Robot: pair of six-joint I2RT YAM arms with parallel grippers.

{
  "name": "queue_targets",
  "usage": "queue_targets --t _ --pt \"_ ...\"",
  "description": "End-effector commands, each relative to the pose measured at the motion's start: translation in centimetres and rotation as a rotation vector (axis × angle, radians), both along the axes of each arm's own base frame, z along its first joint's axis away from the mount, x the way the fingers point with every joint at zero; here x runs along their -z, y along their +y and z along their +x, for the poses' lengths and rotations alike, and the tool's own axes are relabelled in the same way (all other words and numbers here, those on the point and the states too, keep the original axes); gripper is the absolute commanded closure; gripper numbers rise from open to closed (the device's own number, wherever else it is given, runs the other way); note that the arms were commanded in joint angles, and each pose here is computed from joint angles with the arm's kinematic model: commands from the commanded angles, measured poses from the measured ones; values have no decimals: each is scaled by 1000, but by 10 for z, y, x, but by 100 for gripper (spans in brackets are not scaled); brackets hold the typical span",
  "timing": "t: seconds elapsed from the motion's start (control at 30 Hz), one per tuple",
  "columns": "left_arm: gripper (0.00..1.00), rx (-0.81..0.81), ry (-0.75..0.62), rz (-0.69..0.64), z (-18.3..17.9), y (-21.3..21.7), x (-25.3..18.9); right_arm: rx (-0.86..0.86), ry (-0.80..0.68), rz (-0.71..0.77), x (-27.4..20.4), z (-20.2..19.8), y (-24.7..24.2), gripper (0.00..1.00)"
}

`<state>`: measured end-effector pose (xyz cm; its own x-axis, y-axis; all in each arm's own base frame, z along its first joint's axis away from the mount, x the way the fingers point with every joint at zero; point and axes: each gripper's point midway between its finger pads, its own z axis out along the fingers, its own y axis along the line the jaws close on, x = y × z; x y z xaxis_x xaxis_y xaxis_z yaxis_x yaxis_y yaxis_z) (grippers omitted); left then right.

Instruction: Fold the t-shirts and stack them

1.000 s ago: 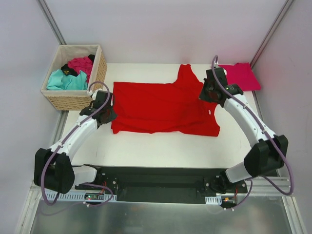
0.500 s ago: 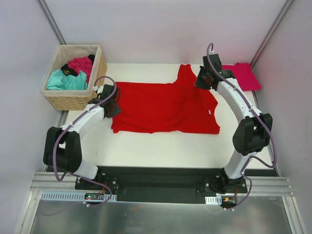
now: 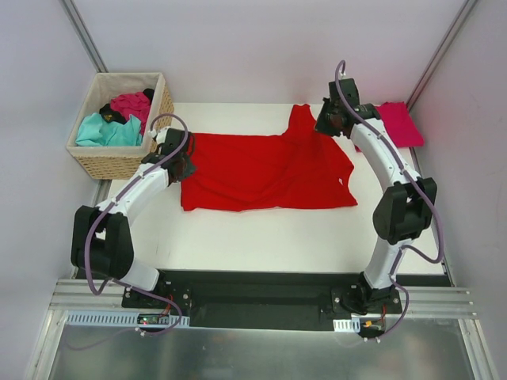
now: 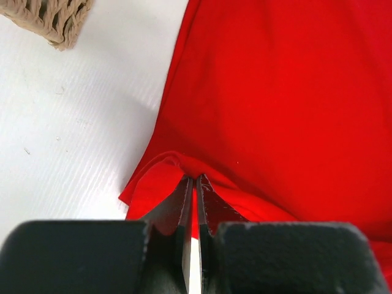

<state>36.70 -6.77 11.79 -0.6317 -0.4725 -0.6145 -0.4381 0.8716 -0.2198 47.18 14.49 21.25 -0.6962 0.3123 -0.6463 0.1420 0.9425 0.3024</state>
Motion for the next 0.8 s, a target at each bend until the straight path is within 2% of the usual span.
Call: queue_targets --t 0.0,0.23,0.5,0.53,0.57,0.6,0.63,0.67,0.73,0.77 --pt "100 -30 -14 18 12 7 -3 -19 10 5 2 6 2 99" --pt "100 -37 29 25 12 7 14 -26 40 10 20 15 8 99" --pt "100 -42 71 23 15 5 30 -50 59 24 40 49 22 97" --pt "100 -42 74 22 16 5 31 -53 62 25 47 57 24 85" --pt "100 -40 75 21 16 4 33 -51 64 20 52 61 25 44" --pt "100 -37 82 23 17 4 35 -52 68 16 58 64 25 18" --pt "100 -39 86 25 17 4 37 -54 66 1 63 67 22 6" --pt "100 -38 87 26 18 4 37 -47 68 -16 65 65 18 1" --pt "97 -46 86 27 15 5 37 -48 30 -34 57 62 12 4" --pt "88 -53 76 16 15 4 35 -35 19 -48 52 41 3 4"
